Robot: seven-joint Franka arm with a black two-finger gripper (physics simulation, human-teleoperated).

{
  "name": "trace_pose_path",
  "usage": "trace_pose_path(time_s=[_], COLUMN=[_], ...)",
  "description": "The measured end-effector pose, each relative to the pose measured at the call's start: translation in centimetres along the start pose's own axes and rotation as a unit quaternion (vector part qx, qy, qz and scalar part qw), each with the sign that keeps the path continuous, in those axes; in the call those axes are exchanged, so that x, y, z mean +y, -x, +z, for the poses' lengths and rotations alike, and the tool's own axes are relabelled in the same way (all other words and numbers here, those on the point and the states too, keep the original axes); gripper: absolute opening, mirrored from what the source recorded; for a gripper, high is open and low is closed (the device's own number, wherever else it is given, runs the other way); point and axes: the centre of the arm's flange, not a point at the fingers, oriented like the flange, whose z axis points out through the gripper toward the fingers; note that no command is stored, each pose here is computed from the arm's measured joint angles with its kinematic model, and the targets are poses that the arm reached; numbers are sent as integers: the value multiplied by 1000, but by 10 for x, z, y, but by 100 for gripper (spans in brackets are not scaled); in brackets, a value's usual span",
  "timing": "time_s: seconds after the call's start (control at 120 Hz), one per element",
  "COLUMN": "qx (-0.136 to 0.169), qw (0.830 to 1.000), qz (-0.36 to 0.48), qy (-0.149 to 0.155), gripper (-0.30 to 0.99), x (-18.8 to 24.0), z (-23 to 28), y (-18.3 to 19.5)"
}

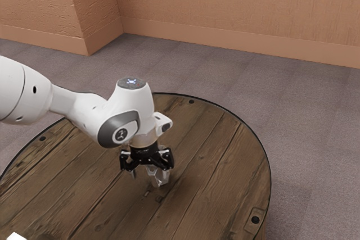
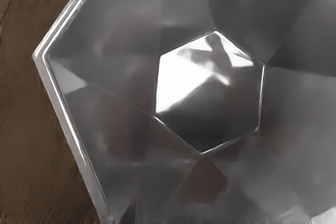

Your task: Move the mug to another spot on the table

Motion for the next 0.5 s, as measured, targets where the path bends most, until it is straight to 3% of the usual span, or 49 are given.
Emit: trace_pose_path(time_s=[0.083, 0.342, 0.5], qx=[-1, 0, 2], qw=[1000, 1000, 1000], qz=[0, 7, 11], qy=[0, -2, -4], gripper=[62, 22, 14], x=[0, 0, 0], z=[0, -1, -2], y=[1, 2, 1])
